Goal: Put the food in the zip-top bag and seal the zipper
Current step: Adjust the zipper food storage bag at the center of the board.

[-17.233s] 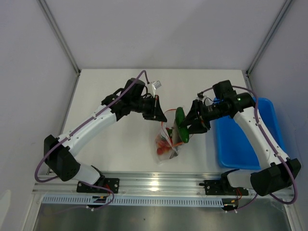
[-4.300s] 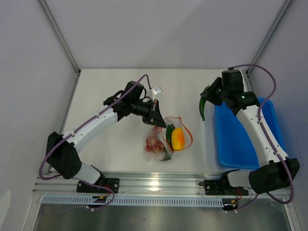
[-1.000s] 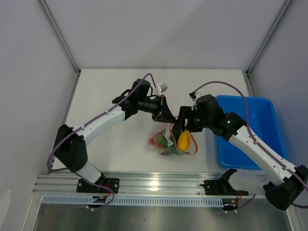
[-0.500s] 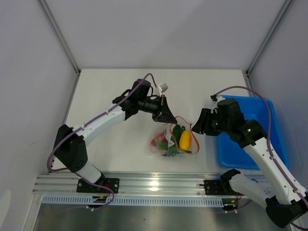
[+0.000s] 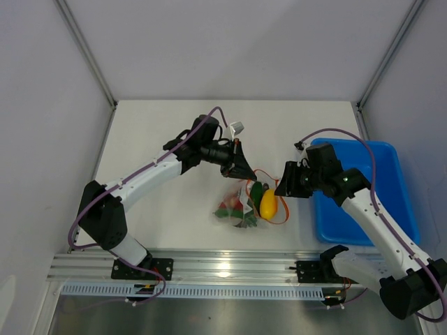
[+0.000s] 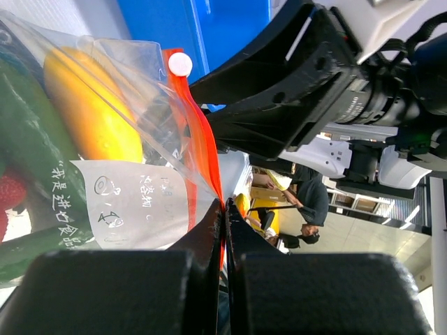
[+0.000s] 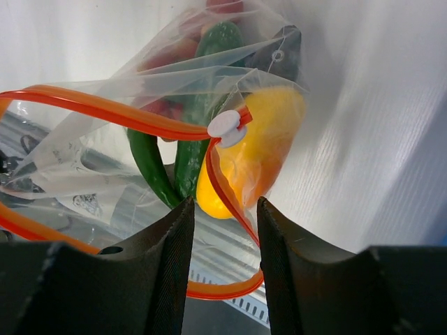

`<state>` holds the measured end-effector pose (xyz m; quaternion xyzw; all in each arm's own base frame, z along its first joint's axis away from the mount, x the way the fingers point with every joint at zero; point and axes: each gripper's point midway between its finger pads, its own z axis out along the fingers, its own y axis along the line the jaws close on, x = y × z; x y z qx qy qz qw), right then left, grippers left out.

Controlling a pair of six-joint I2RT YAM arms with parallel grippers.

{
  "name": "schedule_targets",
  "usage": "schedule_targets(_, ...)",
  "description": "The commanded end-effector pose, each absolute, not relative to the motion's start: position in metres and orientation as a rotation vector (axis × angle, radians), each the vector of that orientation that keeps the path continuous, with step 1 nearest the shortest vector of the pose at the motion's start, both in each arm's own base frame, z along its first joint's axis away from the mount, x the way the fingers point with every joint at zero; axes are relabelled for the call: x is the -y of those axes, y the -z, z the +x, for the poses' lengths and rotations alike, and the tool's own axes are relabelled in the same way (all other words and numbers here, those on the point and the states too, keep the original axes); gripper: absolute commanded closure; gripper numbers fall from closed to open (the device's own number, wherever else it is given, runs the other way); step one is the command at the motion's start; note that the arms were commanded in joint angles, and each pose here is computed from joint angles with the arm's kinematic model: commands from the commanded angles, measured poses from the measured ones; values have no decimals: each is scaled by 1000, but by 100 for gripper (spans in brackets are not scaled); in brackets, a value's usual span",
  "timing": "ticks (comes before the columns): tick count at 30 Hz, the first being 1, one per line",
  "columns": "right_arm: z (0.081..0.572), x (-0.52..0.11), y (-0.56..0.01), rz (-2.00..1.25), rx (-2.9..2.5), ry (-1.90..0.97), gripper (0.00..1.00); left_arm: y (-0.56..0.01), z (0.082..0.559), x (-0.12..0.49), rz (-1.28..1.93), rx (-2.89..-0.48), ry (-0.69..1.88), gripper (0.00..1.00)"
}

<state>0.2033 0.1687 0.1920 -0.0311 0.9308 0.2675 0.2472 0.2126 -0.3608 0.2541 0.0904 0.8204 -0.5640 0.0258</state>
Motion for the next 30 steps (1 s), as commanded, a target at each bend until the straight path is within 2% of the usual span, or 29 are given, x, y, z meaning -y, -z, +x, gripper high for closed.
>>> schedule_targets(1, 202, -172, -186, -157, -2531, -750, 57, -285, 205, 360, 388, -2437, 1786, 99)
schedule_targets(9, 191, -165, -165, -115, -2602, -717, 72, -276, 198, 354, 431, -2467, 1720, 99)
schedule_targets(13, 188, -166, -167, -104, -2605, -739, 87, -270, 194, 352, 476, -2474, 1670, 100)
schedule_targets(15, 188, -168, -168, -100, -2606, -752, 89, -271, 192, 353, 498, -2464, 1657, 99)
schedule_targets(16, 188, -169, -169, -99, -2606, -761, 97, -271, 191, 353, 522, -2456, 1646, 99)
schedule_targets(17, 188, -171, -170, -89, -2607, -770, 100, -270, 190, 353, 529, -2464, 1631, 99)
schedule_targets(20, 185, -177, -179, -74, -2618, -825, 100, -271, 187, 352, 586, -2465, 1565, 99)
schedule_targets(25, 189, -200, -245, 7, -2580, -1017, 100, -273, 180, 353, 707, -2418, 1436, 99)
schedule_targets(27, 188, -209, -276, 41, -2564, -1111, 100, -278, 175, 355, 738, -2383, 1440, 99)
schedule_targets(30, 193, -216, -293, 91, -2566, -1139, 100, -279, 163, 360, 784, -2360, 1455, 99)
